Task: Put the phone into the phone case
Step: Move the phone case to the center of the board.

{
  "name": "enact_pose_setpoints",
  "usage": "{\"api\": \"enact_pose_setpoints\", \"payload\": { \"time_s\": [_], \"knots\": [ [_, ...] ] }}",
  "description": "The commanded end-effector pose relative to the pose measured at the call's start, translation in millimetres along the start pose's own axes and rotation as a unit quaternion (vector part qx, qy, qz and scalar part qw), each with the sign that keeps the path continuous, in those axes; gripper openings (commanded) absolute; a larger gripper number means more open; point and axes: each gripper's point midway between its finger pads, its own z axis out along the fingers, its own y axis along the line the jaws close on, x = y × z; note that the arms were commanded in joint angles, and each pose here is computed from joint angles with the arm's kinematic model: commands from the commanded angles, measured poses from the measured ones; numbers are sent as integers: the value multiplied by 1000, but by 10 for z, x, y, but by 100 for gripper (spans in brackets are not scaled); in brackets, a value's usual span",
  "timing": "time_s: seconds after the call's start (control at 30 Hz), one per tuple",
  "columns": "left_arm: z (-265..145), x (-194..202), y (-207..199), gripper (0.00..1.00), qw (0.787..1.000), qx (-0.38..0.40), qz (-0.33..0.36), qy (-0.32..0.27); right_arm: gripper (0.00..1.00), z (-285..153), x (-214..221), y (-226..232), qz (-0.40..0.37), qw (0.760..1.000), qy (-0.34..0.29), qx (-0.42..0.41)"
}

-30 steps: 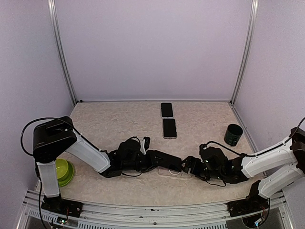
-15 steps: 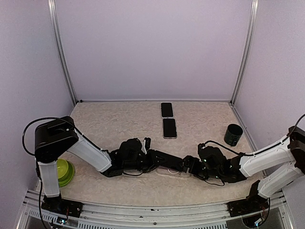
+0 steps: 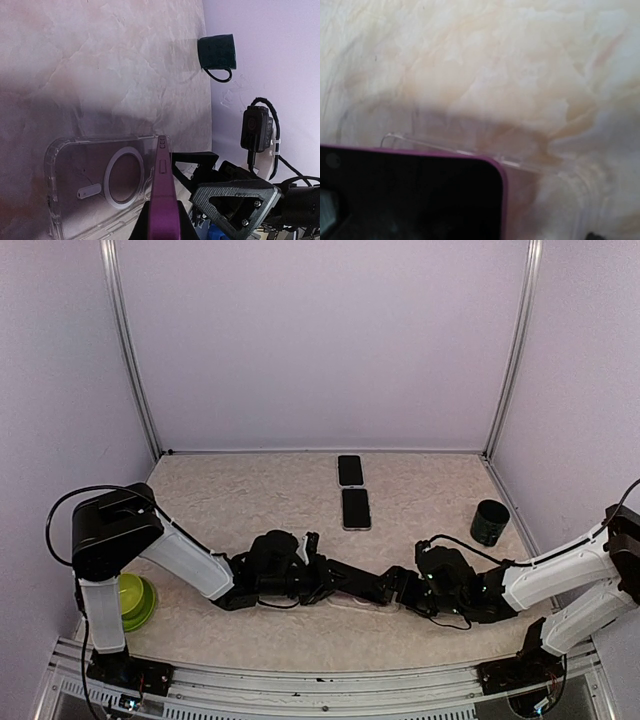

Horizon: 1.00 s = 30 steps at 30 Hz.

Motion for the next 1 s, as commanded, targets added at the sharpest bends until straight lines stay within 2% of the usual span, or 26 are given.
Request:
{"api": "enact_pose_setpoints", "payload": {
  "time_s": [0.0, 0.3, 0.57, 0.8, 0.97],
  "knots": [
    [24, -60, -249, 0, 999, 34, -8, 2, 91, 8, -20, -51, -6, 1000, 0, 17],
    [88, -56, -94, 0, 1000, 4, -20, 3, 91, 32, -7, -33, -12, 1000, 5, 16],
    [236, 64, 79, 0, 999, 2, -38, 39, 91, 68, 25, -55, -14, 1000, 10, 19],
    [283, 105, 218, 0, 999, -15, -27, 39, 91, 81, 41, -34, -14, 1000, 14, 12],
    [339, 208, 258, 0, 998, -9, -18, 60, 93, 102, 23, -6, -35, 999, 11, 12]
  ]
}}
